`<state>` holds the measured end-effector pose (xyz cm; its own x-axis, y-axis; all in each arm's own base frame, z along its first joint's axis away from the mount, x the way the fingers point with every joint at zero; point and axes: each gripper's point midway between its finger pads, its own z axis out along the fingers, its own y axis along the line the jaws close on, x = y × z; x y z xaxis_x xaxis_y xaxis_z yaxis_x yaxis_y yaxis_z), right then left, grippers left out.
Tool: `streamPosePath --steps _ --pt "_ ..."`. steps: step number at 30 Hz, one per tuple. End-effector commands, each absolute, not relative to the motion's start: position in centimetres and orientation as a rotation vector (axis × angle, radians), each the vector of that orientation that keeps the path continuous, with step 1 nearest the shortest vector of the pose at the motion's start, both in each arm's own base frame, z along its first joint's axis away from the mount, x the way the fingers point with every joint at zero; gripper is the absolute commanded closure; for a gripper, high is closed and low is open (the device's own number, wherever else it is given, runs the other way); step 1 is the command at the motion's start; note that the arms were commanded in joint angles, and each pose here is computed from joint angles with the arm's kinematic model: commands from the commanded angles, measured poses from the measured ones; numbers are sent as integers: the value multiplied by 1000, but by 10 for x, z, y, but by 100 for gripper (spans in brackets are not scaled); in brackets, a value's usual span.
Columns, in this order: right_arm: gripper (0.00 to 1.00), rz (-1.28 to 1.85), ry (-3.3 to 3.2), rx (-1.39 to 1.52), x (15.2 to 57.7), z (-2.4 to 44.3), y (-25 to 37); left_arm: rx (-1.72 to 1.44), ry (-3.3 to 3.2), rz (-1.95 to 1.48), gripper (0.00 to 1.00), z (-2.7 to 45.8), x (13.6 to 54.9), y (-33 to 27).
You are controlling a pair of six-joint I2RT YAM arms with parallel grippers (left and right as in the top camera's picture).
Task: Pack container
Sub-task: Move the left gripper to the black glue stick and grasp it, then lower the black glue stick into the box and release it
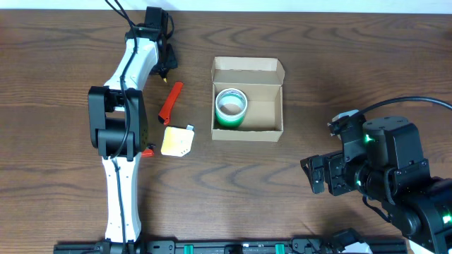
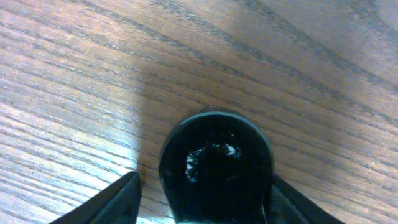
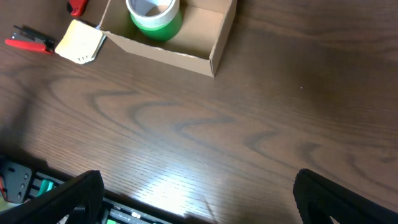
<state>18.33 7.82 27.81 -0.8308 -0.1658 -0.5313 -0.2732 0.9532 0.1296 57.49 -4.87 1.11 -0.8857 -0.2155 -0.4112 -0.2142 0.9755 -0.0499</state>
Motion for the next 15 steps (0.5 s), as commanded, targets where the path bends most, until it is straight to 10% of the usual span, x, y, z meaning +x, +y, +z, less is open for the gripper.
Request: streamPosePath --steps 1,15 --pt "1 274 2564 -318 182 279 78 -335 2694 26 43 7 577 -42" --pt "1 274 2564 -318 182 279 78 -336 2705 30 59 6 575 -41"
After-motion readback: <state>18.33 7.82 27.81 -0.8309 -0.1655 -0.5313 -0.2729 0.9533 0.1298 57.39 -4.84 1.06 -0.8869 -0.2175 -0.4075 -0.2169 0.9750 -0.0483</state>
